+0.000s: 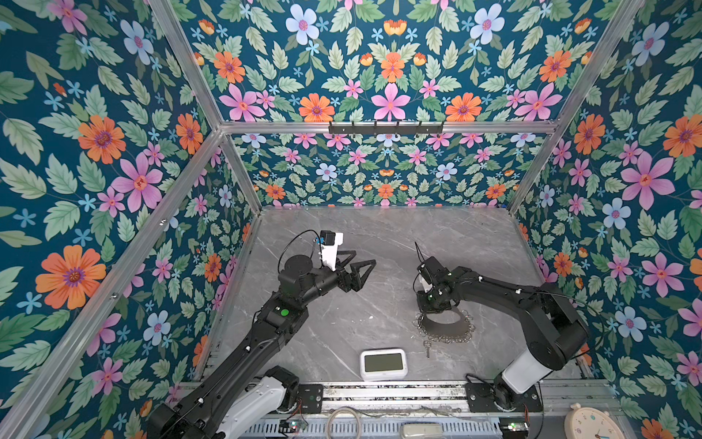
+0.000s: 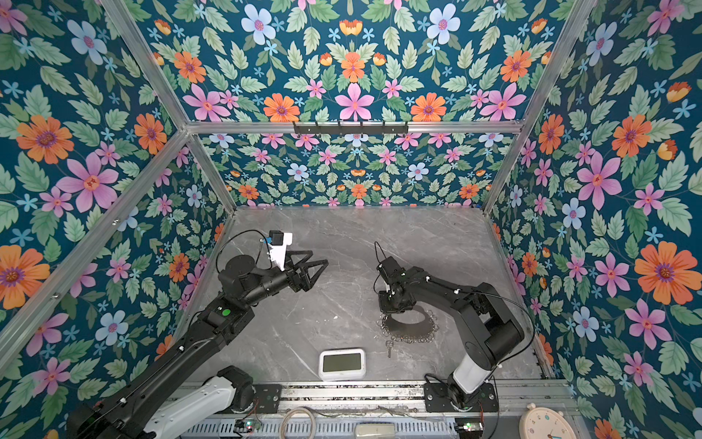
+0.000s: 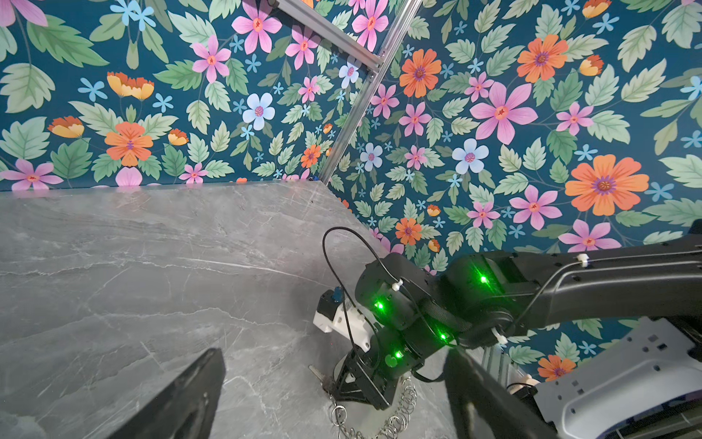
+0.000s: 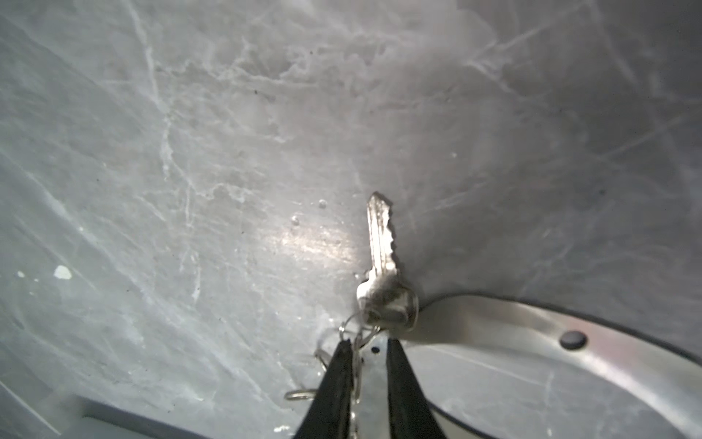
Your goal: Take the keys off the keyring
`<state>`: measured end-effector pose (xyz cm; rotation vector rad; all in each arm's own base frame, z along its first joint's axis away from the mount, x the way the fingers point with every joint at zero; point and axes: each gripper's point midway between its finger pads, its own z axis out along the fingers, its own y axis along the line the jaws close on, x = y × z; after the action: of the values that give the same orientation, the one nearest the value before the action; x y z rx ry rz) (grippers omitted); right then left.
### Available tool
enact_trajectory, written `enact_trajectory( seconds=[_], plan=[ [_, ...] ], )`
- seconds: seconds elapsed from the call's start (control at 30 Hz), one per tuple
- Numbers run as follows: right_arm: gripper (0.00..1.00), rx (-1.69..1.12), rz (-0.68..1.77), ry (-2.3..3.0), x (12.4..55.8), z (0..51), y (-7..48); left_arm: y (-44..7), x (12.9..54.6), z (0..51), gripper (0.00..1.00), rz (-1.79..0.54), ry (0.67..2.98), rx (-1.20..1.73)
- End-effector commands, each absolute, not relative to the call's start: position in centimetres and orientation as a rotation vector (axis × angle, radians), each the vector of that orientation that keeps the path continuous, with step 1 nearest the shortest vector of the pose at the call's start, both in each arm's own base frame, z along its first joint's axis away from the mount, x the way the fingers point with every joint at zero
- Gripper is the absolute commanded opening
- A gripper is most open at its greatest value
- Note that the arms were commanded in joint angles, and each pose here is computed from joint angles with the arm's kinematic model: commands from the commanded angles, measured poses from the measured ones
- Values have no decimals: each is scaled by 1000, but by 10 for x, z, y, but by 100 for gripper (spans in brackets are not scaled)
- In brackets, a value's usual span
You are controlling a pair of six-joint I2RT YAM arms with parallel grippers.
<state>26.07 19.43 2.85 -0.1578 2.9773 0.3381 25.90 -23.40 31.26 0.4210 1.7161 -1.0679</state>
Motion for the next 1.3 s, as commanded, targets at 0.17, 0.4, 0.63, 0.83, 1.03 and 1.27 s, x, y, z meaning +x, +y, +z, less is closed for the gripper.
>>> enact_trajectory(
  seconds=[0.17, 0.4, 0.63, 0.83, 1.03, 1.27],
  plan=[
    [18, -182, 390, 2973, 259, 28, 200, -235, 260, 318, 93, -1059, 1691, 432],
    [1, -174, 386, 2947, 262, 32, 196, -235, 262, 317, 93, -1055, 1697, 432],
    [0, -115, 376, 2767, 285, 78, 171, -235, 260, 325, 93, -1064, 1672, 440],
    [0, -158, 412, 2555, 301, 144, 163, -232, 258, 333, 94, -1067, 1617, 426],
    [0, -286, 600, 2275, 303, 220, 185, -237, 262, 338, 96, -1080, 1637, 429],
    [0, -467, 828, 2038, 298, 287, 220, -248, 266, 335, 92, -1128, 1668, 455]
  ],
)
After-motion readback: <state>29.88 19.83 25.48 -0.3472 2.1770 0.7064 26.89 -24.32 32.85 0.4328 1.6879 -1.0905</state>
